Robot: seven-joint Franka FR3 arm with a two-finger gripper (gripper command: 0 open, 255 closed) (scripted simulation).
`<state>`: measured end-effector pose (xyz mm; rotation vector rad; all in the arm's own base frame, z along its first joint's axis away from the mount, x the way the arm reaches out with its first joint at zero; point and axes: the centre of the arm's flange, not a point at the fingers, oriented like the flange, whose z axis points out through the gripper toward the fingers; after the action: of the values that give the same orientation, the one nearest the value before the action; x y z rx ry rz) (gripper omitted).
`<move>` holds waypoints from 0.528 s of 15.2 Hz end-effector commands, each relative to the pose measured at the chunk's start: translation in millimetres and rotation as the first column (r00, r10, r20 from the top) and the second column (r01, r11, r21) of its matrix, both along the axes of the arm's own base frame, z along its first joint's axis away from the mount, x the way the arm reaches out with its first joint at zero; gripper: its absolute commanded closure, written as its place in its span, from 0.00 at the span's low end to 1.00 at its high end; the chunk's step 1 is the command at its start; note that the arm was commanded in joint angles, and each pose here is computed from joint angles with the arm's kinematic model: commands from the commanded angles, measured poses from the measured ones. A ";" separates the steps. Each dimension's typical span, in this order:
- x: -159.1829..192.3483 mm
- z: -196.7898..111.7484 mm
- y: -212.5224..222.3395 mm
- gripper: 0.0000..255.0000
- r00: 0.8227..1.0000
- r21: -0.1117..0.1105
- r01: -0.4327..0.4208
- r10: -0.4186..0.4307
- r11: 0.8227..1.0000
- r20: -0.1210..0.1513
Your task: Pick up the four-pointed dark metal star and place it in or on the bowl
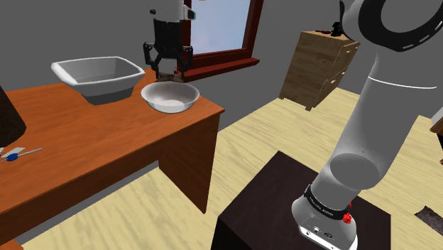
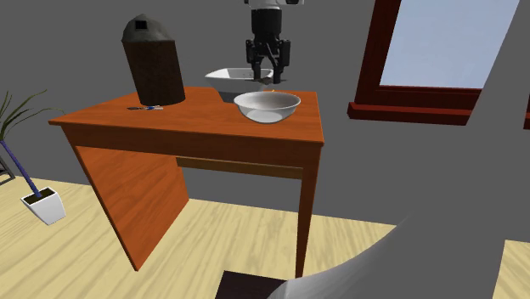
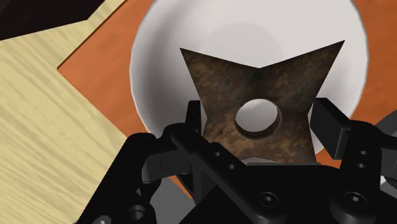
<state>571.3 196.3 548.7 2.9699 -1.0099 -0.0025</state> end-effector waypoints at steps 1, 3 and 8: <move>-0.1 -9.5 -1.3 1.00 1.000 0.000 0.000 0.000 1.000 0.000; -0.1 -20.0 -1.3 1.00 1.000 0.000 0.000 0.000 1.000 0.000; -0.1 -46.4 -1.3 1.00 1.000 0.000 0.000 0.000 1.000 0.000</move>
<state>571.3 194.1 507.4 2.9700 -1.0095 -0.0027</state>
